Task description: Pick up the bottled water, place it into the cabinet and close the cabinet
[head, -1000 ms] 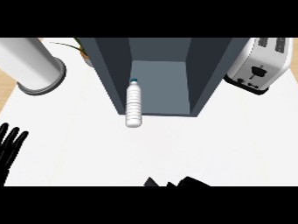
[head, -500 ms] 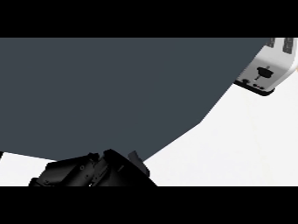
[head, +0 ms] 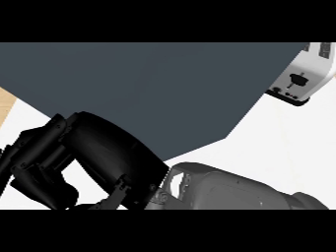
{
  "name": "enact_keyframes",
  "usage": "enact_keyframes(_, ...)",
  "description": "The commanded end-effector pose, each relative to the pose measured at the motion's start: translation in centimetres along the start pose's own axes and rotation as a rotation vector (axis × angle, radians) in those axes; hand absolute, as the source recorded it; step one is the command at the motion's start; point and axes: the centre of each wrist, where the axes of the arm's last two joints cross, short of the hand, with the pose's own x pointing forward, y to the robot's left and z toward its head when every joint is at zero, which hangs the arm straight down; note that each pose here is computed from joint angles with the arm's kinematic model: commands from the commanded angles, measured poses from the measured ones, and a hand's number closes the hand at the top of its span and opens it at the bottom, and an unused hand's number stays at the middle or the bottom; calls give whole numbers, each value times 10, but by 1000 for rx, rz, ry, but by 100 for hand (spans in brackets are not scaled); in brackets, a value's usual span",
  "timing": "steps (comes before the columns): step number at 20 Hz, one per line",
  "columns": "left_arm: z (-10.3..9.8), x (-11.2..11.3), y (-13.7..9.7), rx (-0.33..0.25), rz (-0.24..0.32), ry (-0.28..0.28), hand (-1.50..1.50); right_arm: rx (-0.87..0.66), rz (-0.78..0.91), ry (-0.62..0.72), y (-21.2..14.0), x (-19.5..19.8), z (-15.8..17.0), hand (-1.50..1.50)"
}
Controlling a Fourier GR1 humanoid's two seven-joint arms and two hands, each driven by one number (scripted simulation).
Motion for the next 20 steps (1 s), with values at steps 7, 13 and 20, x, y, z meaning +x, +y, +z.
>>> enact_keyframes(7, 17, 7, 0, 23, -15, 0, -150, 54, -73, 46, -71, -15, -11, 150)
enact_keyframes(13, 8, 20, -4, 7, -33, -16, -150, -53, -36, 21, -122, -22, -19, 150)
enact_keyframes(20, -3, 18, -3, 19, -9, -5, -150, -266, 87, -39, -155, -32, -16, 150)
